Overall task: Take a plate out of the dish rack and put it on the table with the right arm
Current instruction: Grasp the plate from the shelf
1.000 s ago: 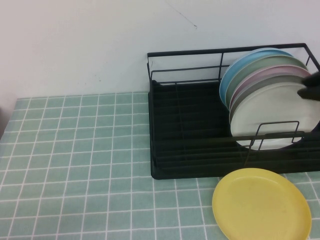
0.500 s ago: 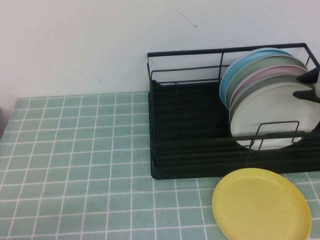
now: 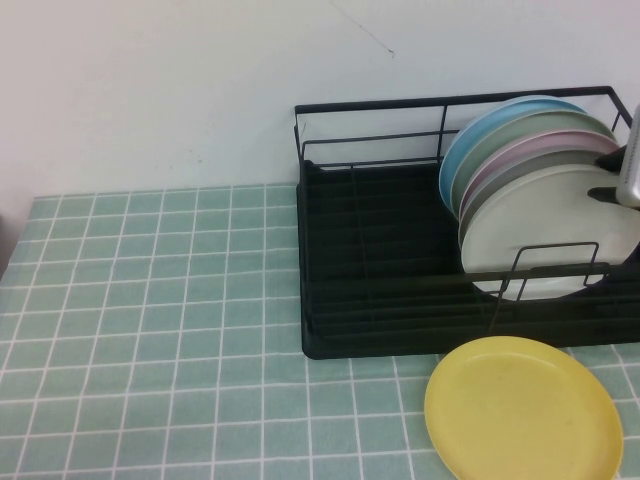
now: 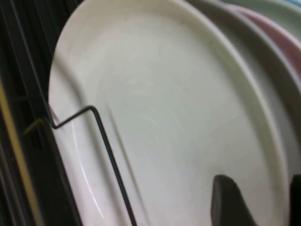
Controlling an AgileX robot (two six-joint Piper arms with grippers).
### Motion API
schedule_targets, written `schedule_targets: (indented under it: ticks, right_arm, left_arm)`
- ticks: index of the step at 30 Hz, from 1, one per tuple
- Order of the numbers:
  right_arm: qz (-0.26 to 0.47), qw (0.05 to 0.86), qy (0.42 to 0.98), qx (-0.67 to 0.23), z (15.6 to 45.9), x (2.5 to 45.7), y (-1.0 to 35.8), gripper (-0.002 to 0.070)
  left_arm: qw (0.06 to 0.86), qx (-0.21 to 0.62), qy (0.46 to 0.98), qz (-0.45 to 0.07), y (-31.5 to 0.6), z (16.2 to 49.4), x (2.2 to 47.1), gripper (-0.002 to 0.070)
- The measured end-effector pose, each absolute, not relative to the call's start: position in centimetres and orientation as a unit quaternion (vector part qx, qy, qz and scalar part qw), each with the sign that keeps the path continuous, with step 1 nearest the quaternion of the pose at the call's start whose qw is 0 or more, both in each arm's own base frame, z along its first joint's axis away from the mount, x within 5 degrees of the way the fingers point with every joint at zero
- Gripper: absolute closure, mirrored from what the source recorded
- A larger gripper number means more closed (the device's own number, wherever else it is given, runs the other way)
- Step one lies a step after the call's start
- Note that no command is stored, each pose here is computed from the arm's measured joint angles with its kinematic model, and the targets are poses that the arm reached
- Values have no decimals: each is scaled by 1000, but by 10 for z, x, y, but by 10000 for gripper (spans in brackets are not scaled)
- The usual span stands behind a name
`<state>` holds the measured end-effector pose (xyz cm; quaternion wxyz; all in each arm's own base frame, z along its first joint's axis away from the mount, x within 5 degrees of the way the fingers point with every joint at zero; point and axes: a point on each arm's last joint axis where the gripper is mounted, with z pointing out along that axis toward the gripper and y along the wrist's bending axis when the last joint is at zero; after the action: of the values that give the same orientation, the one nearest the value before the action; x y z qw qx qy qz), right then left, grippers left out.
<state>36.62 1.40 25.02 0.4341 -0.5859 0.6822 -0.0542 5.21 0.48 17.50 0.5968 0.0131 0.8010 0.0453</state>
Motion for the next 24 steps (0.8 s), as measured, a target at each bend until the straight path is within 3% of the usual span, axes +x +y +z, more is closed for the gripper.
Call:
schedule_targets:
  ticks: [13, 18, 24]
  right_arm:
    - [-59, 425, 686, -588, 235, 384, 17, 414]
    - [-57, 425, 686, -588, 234, 385, 18, 506]
    - [-52, 427, 694, -577, 237, 383, 18, 511]
  left_arm:
    - [597, 13, 801, 45, 5, 175, 52, 678]
    - [597, 13, 801, 45, 5, 175, 52, 678]
    - [597, 13, 801, 45, 5, 175, 52, 678]
